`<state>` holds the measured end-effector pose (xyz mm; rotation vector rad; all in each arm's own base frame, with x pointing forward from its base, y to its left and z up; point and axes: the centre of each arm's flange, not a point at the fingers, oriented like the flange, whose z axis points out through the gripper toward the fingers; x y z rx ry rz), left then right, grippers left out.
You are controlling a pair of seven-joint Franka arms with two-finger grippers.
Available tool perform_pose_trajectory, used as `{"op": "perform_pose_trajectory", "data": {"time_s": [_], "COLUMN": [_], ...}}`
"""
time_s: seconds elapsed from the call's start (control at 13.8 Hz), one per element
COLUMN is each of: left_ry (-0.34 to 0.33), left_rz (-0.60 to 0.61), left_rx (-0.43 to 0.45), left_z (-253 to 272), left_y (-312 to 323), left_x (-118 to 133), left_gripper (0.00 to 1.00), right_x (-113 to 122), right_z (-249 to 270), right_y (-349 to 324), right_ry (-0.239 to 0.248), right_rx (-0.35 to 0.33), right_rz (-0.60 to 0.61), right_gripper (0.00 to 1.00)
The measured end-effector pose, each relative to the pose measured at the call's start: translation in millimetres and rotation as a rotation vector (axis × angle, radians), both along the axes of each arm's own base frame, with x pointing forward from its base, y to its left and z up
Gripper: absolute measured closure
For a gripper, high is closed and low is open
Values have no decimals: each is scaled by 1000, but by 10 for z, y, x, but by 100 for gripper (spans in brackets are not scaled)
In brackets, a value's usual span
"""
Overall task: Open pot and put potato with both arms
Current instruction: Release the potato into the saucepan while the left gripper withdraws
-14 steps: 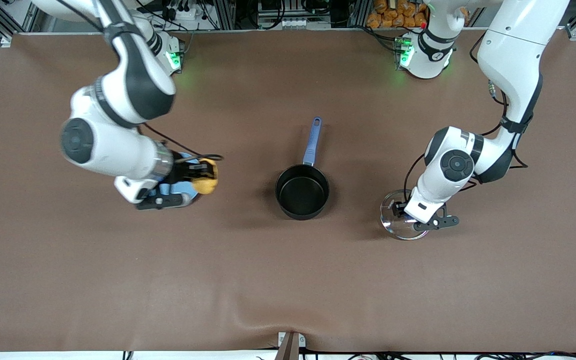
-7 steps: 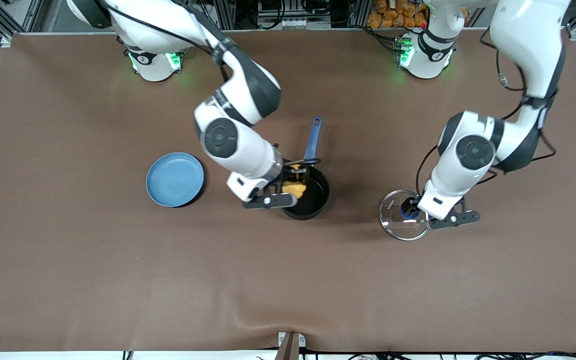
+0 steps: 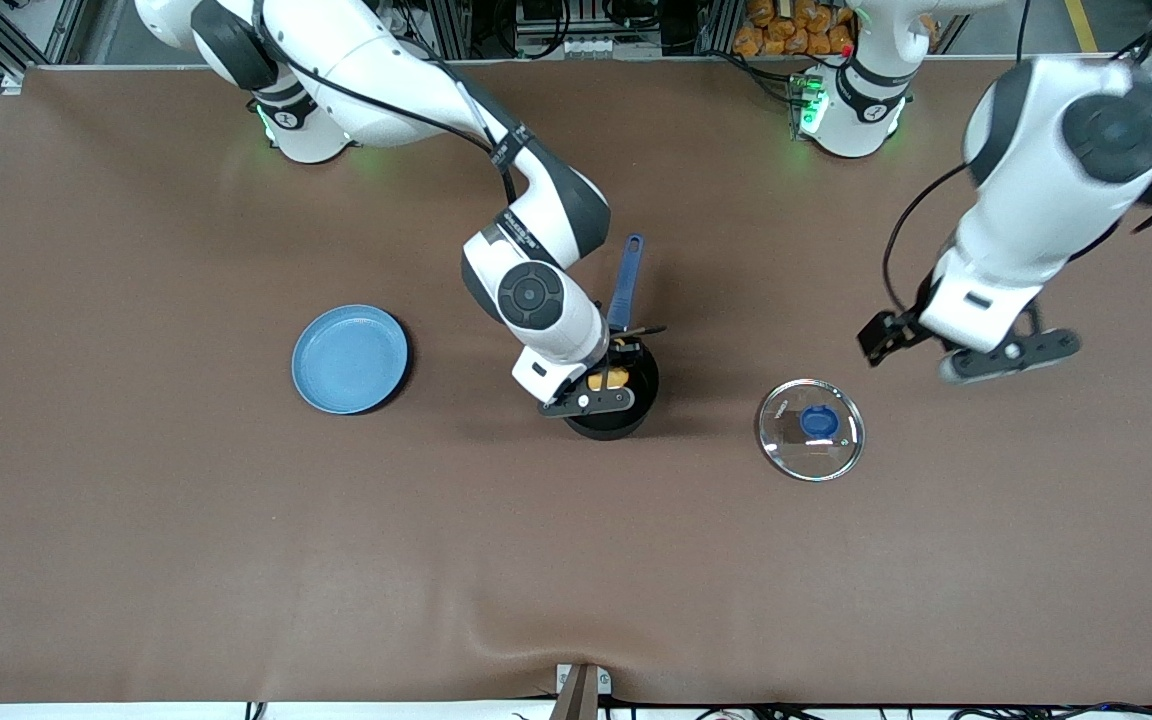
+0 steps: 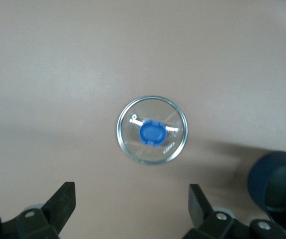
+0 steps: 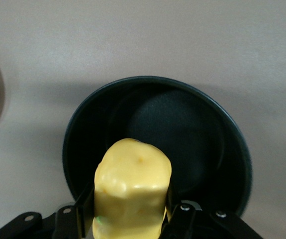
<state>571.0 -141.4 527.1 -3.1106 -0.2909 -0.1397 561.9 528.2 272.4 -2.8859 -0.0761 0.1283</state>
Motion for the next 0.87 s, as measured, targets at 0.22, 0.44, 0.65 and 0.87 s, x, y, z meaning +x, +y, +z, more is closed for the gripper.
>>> {"op": "perform_pose_trajectory", "data": {"time_s": [0.22, 0.44, 0.65, 0.87], "left_ry": [15, 19, 30, 43], "left_rz": [-18, -28, -57, -114], "left_rx": [-10, -18, -14, -8], "left_z": [621, 929, 1089, 1129], "left_y": [148, 275, 307, 411], "left_x": [-30, -53, -89, -93], "left_gripper": [0, 0, 0, 0], "right_x": [-36, -86, -86, -103], "right_z": [-213, -355, -476, -553], "right_y": [62, 98, 88, 109], "right_ry": [-4, 0, 6, 0], "right_rx": [-3, -21, -29, -29], "right_rz": [-8, -9, -21, -20], "right_gripper": [40, 40, 40, 40]}}
